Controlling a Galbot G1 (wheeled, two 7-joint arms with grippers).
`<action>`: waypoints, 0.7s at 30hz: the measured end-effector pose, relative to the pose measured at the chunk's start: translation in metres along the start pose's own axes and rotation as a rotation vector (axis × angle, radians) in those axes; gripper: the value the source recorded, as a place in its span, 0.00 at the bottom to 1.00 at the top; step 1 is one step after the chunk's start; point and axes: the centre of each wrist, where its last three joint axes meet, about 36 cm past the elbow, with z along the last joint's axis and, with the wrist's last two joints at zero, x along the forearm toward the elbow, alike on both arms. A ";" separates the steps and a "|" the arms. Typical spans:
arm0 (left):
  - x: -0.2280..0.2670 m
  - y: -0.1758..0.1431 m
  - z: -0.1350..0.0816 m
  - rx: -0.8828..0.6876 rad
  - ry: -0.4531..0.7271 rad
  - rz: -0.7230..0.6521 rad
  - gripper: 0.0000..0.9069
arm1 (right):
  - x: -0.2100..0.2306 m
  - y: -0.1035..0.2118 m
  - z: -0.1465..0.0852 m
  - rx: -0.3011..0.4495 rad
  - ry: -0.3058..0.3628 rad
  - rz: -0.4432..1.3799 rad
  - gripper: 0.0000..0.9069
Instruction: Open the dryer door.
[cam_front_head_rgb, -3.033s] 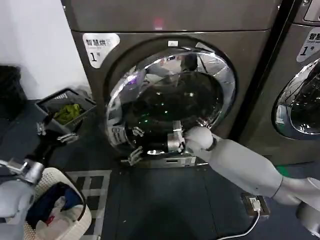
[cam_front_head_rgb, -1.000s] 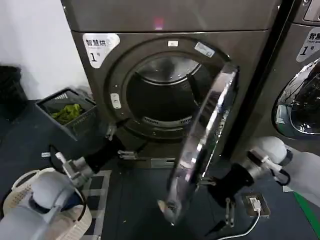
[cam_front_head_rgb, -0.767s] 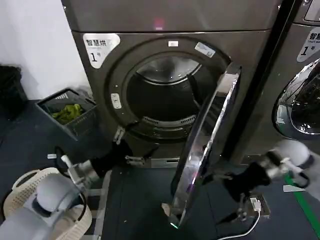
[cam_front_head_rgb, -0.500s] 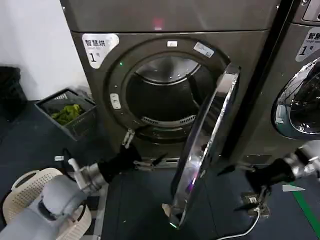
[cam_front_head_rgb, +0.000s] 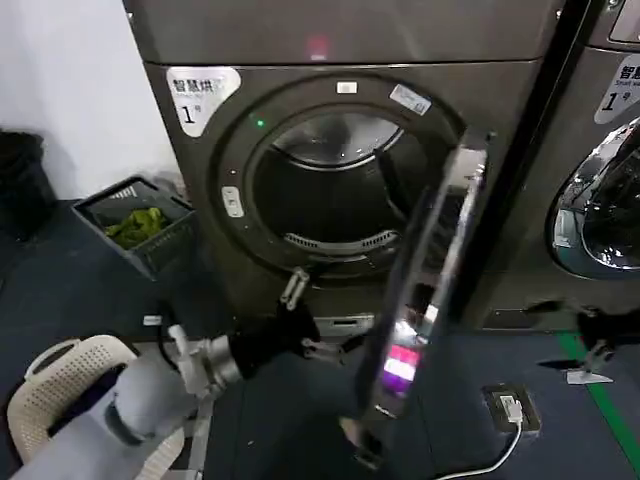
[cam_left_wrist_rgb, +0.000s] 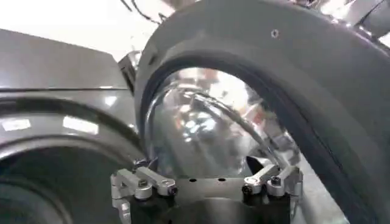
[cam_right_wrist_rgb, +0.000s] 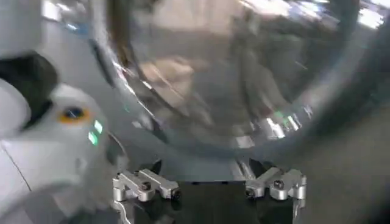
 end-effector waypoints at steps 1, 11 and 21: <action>-0.002 -0.001 0.000 0.002 -0.005 0.004 1.00 | 0.012 0.002 0.008 -0.011 0.019 0.028 1.00; -0.039 -0.018 -0.002 0.029 -0.079 0.082 1.00 | 0.156 0.053 0.076 -0.132 0.239 0.382 1.00; -0.082 -0.024 -0.003 0.045 -0.150 0.127 1.00 | 0.242 0.136 0.101 -0.242 0.376 0.904 1.00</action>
